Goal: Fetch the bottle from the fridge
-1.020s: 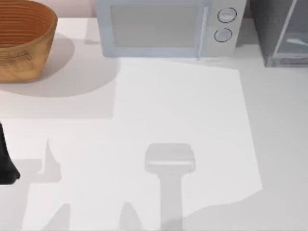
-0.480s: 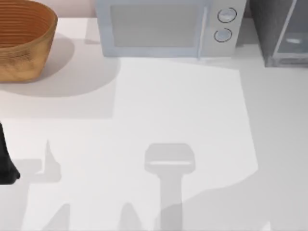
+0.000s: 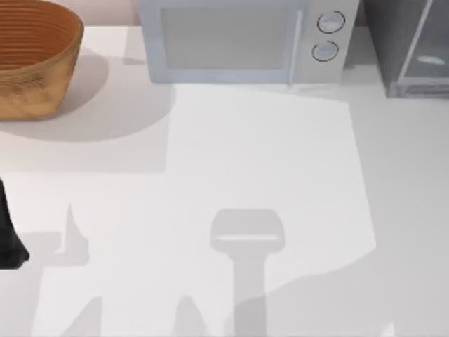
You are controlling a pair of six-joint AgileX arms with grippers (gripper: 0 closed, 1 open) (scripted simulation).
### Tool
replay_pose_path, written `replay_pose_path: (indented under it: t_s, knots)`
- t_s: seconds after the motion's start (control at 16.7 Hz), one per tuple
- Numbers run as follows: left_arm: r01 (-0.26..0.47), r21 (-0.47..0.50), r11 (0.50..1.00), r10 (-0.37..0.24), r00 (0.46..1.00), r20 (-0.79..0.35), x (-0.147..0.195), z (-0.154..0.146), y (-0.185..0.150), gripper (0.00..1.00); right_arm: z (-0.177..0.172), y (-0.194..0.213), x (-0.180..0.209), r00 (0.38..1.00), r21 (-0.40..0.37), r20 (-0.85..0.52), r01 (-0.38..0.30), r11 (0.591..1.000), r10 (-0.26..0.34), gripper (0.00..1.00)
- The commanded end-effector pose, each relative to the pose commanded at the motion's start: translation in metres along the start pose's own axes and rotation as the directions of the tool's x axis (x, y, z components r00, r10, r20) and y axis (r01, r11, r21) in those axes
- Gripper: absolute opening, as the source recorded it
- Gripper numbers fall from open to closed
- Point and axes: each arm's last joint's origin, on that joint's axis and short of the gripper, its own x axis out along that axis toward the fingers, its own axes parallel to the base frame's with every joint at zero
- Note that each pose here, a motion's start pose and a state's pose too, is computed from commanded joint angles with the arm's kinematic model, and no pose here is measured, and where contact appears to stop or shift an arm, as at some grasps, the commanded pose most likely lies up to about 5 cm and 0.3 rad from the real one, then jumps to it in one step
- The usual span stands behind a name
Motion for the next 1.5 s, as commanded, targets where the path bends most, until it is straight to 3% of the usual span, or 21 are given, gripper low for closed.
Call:
replay_pose_path:
  t_s: [0.36, 0.42, 0.96, 1.5]
  knots:
    - [0.000, 0.000, 1.000, 0.000, 1.000, 0.000, 0.000, 0.000, 0.000, 1.00, 0.000, 0.000, 0.000, 1.000, 0.000, 0.000, 0.000, 1.000, 0.000, 0.02]
    - [0.000, 0.000, 1.000, 0.000, 1.000, 0.000, 0.000, 0.000, 0.000, 1.00, 0.000, 0.000, 0.000, 1.000, 0.000, 0.000, 0.000, 1.000, 0.000, 0.00]
    - [0.000, 0.000, 1.000, 0.000, 1.000, 0.000, 0.000, 0.000, 0.000, 1.00, 0.002, -0.001, 0.000, 1.000, 0.001, 0.001, 0.003, 1.000, -0.003, 0.00]
    - [0.000, 0.000, 1.000, 0.000, 1.000, 0.000, 0.000, 0.000, 0.000, 1.00, 0.051, -0.002, 0.000, 1.000, 0.001, 0.001, 0.003, 1.000, -0.003, 0.00]
